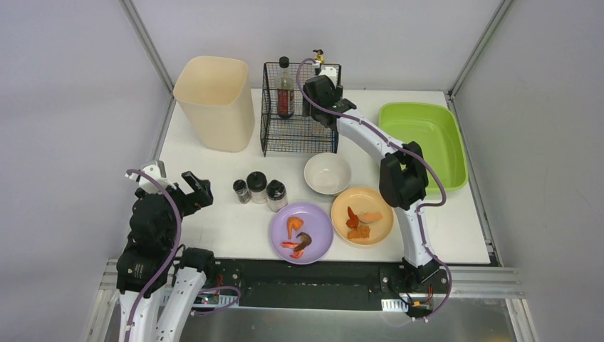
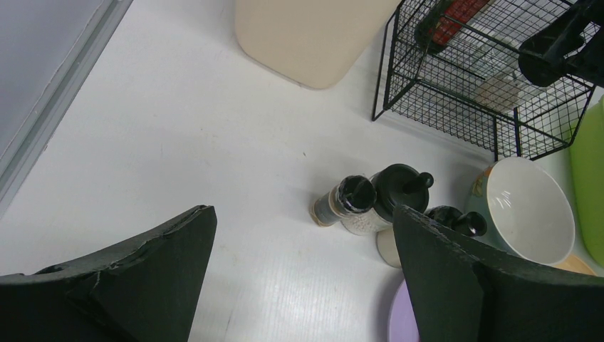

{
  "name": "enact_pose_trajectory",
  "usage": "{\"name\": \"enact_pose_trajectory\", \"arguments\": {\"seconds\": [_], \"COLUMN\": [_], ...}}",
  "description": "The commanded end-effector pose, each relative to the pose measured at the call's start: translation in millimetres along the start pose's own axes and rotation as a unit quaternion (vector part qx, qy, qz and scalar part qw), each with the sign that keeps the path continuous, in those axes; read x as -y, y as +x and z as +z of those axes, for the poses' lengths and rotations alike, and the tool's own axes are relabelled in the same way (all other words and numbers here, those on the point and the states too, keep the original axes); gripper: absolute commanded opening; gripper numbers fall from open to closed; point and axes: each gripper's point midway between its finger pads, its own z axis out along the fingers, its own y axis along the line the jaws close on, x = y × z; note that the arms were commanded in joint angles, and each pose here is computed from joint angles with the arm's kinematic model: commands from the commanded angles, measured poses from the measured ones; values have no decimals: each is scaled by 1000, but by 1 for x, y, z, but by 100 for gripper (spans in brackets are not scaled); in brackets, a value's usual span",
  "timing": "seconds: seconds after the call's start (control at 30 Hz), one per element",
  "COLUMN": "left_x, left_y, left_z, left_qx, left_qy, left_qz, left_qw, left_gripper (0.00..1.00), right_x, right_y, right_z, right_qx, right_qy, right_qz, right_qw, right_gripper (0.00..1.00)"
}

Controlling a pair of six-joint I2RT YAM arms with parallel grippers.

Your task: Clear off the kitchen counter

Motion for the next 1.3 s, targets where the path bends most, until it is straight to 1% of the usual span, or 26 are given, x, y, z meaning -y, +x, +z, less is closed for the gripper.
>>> {"name": "enact_pose_trajectory", "arguments": {"seconds": [0.0, 0.27, 0.47, 0.57, 0.73, 0.9, 1.13, 1.27], "left_x": [1, 0, 0, -1, -2, -1, -1, -2], "left_y": [-6, -6, -6, -7, -7, -7, -5, -6], "left_z": [3, 3, 3, 3, 2, 2, 4, 4], "left_qx": [10, 10, 11, 13, 15, 14, 10, 11], "left_qy": [0, -2, -3, -4, -6, -6, -6, -7], "left_qz": [2, 3, 3, 3, 4, 4, 5, 5], "left_qw": [1000, 1000, 1000, 1000, 1000, 1000, 1000, 1000], "left_gripper": [99, 99, 99, 99, 99, 99, 99, 99], "right_x": [1, 6, 7, -1, -17, -41, -72, -87], "right_y": [-49, -66, -78, -72, -50, -22, 21, 50], "right_z": [-25, -58, -98, -120, -155, -190, -240, -261], "right_qx": [52, 74, 102, 105, 99, 71, 38, 12], "right_qy": [-7, -10, -19, -32, -66, -126, -224, -264], "right_qz": [35, 31, 18, 1, -41, -84, -122, -150], "right_qw": [998, 997, 994, 994, 992, 986, 966, 953], "right_gripper": [78, 81, 82, 83, 85, 86, 87, 88]}}
